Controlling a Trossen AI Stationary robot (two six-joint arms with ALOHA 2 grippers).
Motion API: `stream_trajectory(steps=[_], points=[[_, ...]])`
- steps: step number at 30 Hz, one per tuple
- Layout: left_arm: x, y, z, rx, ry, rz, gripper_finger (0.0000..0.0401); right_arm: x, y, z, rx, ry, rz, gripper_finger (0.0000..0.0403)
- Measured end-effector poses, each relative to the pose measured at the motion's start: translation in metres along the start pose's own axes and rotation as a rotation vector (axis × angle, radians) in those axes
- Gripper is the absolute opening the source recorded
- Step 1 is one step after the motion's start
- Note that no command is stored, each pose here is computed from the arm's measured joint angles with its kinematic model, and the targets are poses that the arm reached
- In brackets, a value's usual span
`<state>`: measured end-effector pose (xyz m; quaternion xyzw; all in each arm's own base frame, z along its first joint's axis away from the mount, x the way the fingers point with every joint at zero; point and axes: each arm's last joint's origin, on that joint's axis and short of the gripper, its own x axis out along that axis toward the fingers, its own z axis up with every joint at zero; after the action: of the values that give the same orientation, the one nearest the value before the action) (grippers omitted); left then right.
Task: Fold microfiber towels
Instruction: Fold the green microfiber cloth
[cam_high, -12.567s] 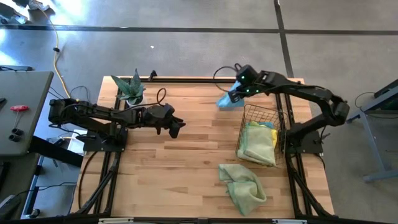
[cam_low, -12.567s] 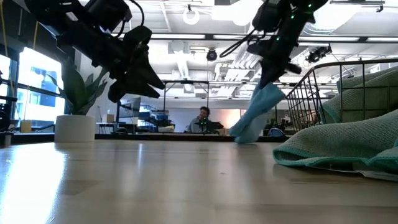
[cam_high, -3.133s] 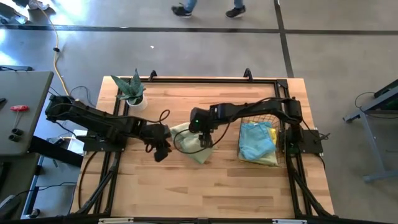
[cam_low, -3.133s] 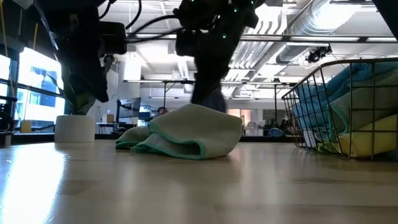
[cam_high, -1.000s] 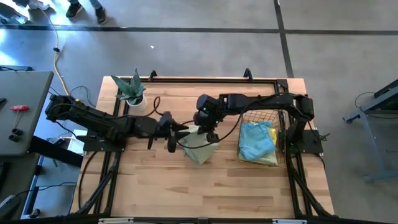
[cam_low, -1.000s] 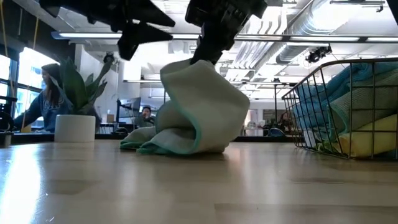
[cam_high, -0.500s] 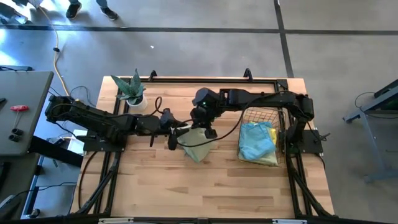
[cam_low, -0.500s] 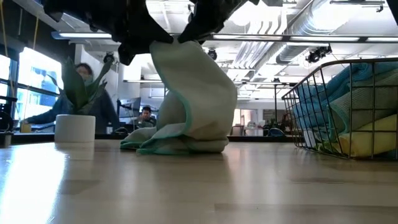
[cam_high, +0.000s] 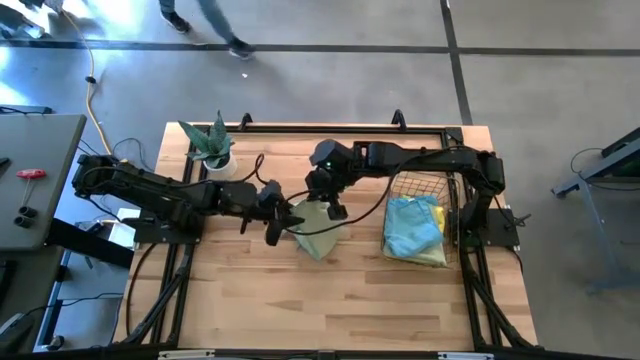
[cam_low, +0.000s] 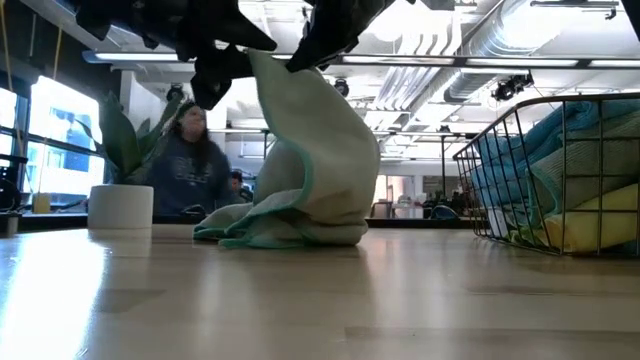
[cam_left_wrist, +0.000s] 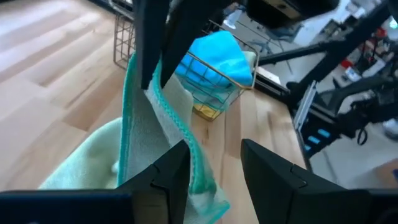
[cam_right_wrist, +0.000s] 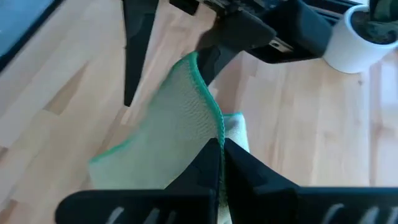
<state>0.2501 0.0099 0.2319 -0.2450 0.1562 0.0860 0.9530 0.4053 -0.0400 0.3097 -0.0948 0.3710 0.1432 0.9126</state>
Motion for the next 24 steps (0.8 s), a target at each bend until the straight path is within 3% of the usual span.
stream_trajectory(steps=[5,12,21,24], points=[[0.000,0.001,0.001,-0.067,-0.026,0.044,0.0109,0.000,0.000,0.000,-0.001,0.011,-0.029,0.0000],[0.000,0.000,0.003,-0.162,-0.056,0.037,0.0008,0.000,0.000,0.000,0.045,0.011,-0.029,0.0002],[-0.001,-0.004,0.012,-0.226,-0.138,-0.023,0.0002,-0.005,0.002,-0.005,0.121,0.063,-0.016,0.0053],[-0.001,-0.004,0.012,-0.244,-0.138,-0.025,0.0001,-0.016,0.002,-0.002,0.117,0.073,-0.072,0.0077]])
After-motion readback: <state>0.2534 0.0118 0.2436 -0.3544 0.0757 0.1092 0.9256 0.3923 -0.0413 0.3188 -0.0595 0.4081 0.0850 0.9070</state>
